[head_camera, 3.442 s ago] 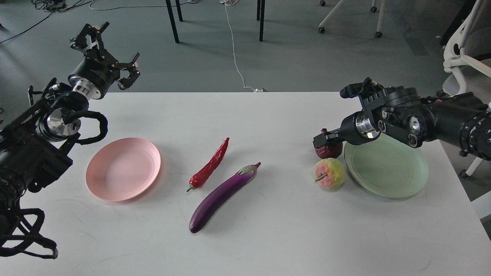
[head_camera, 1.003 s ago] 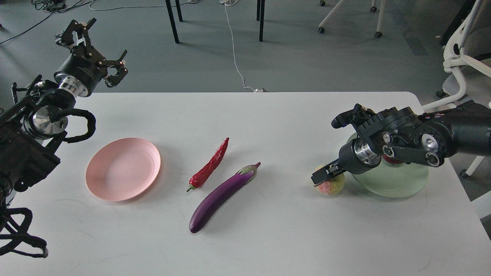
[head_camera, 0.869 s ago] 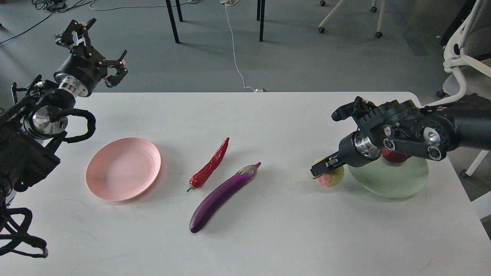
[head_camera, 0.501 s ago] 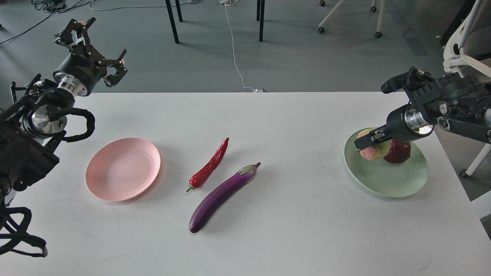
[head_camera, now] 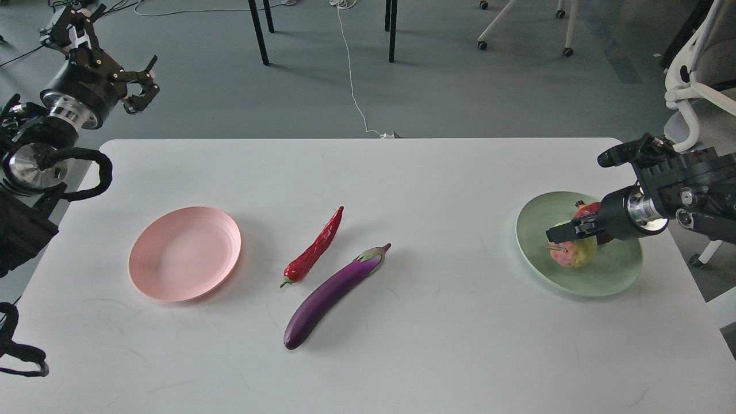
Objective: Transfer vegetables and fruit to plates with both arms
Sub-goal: 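Place the peach on the green plate and withdraw the right gripper, then reach the left gripper down and grasp the purple eggplant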
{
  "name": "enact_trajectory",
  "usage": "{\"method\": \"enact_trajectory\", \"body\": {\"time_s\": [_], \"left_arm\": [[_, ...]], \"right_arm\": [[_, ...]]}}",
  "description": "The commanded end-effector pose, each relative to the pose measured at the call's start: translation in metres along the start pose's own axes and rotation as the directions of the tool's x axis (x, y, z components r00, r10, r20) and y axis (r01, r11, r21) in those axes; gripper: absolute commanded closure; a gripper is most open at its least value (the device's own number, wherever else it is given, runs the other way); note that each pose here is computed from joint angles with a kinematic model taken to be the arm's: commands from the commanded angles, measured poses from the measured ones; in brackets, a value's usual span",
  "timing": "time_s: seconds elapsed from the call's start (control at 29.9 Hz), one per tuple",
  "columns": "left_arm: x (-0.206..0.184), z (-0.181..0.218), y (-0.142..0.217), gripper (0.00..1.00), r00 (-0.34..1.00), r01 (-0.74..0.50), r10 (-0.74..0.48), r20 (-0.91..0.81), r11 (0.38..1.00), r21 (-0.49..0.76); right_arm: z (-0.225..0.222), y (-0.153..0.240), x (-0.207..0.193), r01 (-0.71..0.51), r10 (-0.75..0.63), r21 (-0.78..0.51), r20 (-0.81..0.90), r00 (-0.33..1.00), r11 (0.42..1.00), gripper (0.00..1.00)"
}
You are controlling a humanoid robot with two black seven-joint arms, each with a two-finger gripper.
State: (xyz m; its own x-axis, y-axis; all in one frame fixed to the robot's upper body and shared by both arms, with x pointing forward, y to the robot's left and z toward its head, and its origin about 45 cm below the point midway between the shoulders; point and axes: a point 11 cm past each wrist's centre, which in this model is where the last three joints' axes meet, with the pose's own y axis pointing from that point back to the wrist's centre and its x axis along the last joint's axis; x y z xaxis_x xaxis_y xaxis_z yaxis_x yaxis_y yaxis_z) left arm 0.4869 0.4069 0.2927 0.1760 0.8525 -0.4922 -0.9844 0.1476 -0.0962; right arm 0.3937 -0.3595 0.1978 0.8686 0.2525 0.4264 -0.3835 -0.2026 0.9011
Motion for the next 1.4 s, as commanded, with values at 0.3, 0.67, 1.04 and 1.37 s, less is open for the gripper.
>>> {"method": "enact_trajectory", "body": {"time_s": [0.3,0.67,1.04,1.37], "left_arm": [[-0.029,0.007,-0.016,0.02,0.993,0.083,-0.084,0.079,0.996,0.016],[-0.090,-0.012,-0.013,0.02,0.739,0.288,-0.403,0.539,0.913,0.288],[-0.129,-0.141,0.024,0.02,0.197,0.335,-0.727,0.658,0.681,0.651],[-0.127,-0.230,0.095,0.03,-0.434,0.215,-0.739,0.516,0.471,0.856]], "right_arm": [[0.043,0.099,0.096,-0.456,0.437,-0.011,0.306,0.846,0.890,0.01],[0.065,0.106,0.115,-0.778,0.398,0.002,0.858,0.324,0.629,0.01],[0.086,0.017,0.079,-0.849,-0.034,-0.256,0.952,-0.306,0.462,0.01],[0.136,0.013,0.000,-0.781,-0.247,-0.511,0.755,-0.608,0.358,0.01]]}}
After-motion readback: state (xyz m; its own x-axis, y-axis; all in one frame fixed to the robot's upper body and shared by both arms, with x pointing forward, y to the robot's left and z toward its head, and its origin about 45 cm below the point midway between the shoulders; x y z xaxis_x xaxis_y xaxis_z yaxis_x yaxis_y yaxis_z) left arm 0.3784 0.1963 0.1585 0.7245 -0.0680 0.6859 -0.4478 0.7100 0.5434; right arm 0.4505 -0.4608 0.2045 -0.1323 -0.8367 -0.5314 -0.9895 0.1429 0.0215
